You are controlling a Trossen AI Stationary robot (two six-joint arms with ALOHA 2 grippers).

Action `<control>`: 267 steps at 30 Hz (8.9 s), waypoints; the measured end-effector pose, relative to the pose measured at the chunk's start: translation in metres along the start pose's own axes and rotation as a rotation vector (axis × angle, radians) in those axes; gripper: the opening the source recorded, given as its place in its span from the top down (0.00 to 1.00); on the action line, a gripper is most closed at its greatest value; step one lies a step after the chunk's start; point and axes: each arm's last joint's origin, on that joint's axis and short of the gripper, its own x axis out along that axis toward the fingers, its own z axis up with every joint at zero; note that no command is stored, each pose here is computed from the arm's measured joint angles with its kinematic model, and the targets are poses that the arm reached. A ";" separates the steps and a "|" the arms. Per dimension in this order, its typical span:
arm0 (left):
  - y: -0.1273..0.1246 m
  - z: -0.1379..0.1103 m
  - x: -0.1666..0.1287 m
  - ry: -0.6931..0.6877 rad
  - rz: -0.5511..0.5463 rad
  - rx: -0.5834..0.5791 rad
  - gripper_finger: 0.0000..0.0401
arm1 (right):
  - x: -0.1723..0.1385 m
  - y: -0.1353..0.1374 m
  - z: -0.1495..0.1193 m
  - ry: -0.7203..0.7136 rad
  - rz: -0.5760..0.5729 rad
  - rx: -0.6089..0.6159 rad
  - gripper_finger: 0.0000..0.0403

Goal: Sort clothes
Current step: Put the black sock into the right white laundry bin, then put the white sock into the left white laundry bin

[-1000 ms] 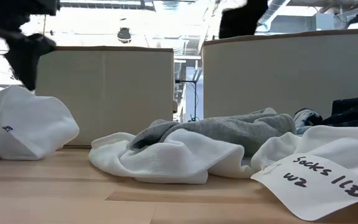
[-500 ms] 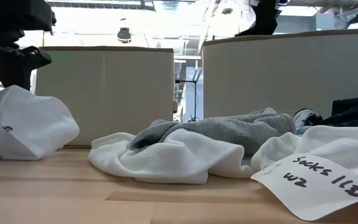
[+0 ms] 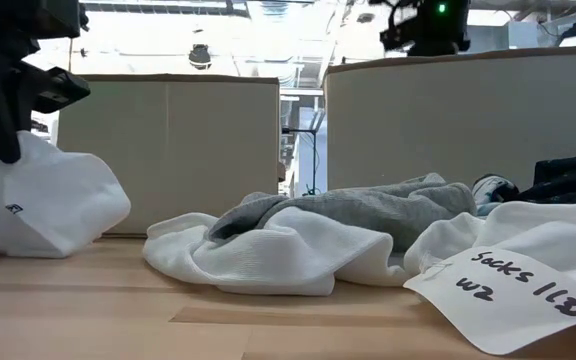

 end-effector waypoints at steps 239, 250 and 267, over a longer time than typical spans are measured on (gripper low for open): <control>-0.041 0.012 -0.041 -0.216 0.022 -0.026 0.46 | 0.025 0.020 0.139 -0.749 0.628 -0.160 0.42; -0.042 0.012 -0.041 -0.215 0.011 -0.012 0.46 | -0.030 0.025 0.124 -0.953 0.756 -0.213 0.42; -0.044 0.006 -0.037 -0.202 0.009 0.006 0.46 | -0.089 0.149 0.037 -0.849 1.023 -0.713 0.42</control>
